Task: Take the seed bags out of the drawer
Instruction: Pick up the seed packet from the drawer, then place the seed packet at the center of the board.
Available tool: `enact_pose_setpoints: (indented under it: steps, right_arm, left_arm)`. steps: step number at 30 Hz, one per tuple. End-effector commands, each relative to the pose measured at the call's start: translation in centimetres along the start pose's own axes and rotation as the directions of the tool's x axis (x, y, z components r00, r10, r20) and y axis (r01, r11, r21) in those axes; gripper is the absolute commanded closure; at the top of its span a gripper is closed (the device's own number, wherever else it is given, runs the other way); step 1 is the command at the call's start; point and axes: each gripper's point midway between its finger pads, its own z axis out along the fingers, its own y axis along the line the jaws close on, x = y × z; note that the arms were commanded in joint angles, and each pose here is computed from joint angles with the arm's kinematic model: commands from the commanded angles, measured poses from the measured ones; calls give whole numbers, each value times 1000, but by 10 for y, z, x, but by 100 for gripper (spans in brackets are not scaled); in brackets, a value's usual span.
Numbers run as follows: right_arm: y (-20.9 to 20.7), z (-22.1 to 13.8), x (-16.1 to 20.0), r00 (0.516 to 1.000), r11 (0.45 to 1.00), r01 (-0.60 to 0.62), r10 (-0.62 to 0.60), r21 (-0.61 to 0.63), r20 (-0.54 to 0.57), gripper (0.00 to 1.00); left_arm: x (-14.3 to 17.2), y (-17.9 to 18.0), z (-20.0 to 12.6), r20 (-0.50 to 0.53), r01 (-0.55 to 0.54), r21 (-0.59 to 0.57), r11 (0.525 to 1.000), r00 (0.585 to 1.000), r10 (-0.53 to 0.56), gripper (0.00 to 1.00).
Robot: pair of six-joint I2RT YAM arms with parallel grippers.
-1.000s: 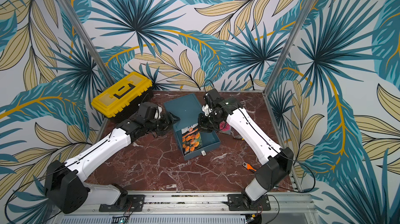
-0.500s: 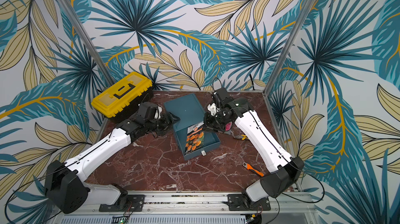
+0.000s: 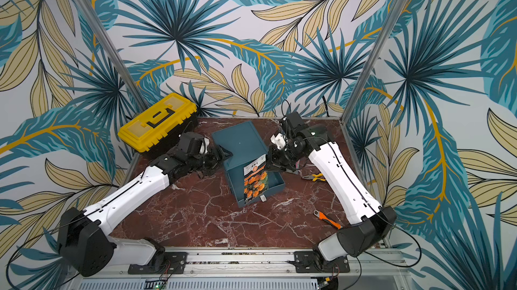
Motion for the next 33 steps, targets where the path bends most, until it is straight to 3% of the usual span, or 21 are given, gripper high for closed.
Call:
enact_pose_setpoints:
  steps: [1,11,22,28,33]
  right_arm:
    - [1,-10,18,997,999,52,-52,-15,-49,100]
    - [2,-33,25,993,993,117,-118,-33,-27,100]
    - [5,-80,-3,958,977,215,-212,7,190,100]
    - [12,-113,-27,885,959,275,-279,66,374,100]
    - [3,-148,-48,764,931,292,-365,220,532,100]
  left_arm:
    - [2,18,2,3,13,-50,999,1000,-13,23]
    - [2,18,1,3,14,-54,998,1000,-13,23]
    - [2,18,1,4,13,-60,998,1000,-13,23]
    - [2,18,0,3,10,-64,998,1000,-10,23]
    - [2,19,-1,5,10,-65,998,1000,-10,23]
